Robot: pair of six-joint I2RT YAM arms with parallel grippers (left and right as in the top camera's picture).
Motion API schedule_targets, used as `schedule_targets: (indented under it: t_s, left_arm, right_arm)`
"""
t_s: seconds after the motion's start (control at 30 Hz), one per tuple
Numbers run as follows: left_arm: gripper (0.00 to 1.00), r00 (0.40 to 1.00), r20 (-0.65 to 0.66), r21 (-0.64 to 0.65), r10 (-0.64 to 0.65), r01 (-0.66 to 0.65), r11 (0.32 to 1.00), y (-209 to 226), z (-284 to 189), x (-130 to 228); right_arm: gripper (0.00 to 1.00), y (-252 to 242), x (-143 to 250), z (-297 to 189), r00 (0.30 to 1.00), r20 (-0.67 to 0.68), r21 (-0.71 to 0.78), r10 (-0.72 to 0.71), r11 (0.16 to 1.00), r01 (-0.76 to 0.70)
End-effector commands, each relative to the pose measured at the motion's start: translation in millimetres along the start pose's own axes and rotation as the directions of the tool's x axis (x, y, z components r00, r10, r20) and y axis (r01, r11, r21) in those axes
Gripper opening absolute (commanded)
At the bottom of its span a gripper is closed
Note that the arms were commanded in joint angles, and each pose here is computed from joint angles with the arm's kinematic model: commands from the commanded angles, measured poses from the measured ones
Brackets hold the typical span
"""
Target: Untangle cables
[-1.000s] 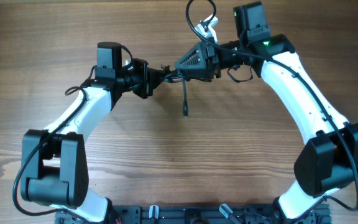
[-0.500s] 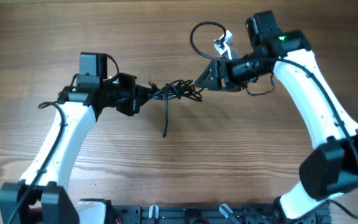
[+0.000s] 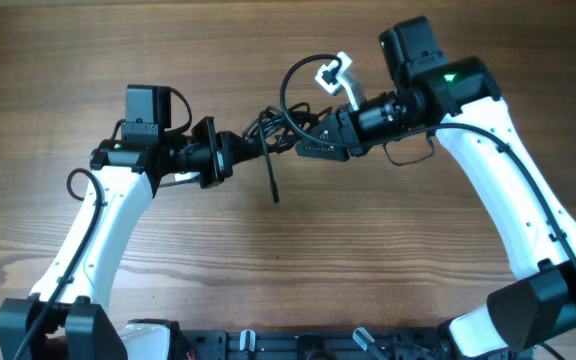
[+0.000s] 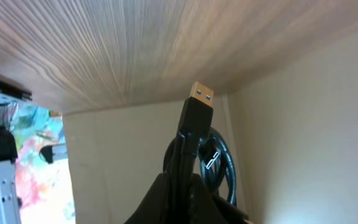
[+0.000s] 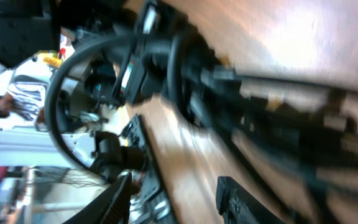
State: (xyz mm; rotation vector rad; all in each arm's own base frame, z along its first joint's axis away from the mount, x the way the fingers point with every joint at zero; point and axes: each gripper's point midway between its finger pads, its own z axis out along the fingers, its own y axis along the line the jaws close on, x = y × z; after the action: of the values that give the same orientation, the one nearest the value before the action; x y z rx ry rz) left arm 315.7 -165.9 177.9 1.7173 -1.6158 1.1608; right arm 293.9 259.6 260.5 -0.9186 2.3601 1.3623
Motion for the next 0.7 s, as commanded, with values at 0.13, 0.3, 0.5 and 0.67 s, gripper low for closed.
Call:
schedule_targets:
  t_s: [0.13, 0.3, 0.5, 0.67]
  left_arm:
    - [0.04, 0.985, -0.171, -0.033, 0.018, -0.024, 0.999, 4.3, -7.9, 36.5]
    - [0.04, 0.976, -0.219, -0.057, 0.016, -0.030, 0.998, 8.7, -9.7, 44.6]
    - [0.04, 0.971, -0.234, -0.054, 0.057, -0.072, 0.996, 9.9, -10.2, 46.7]
    - [0.04, 0.986, -0.060, 0.031, 0.157, -0.156, 0.987, -5.5, -5.5, 18.2]
  right_arm:
    - [0.38, -4.1, -56.1, -2.6, 0.978, 0.165, 0.117, -0.129, 0.987, 0.111]
    - [0.39, 15.0, -66.6, 18.0, 0.942, 0.162, 0.138, -0.294, 0.952, 0.273]
    - [0.07, 15.6, -79.6, 35.0, 0.885, 0.134, 0.282, -0.446, 0.873, 0.397]
    - [0.04, 11.9, -68.0, 34.1, 0.938, 0.126, 0.265, -0.324, 0.922, 0.283]
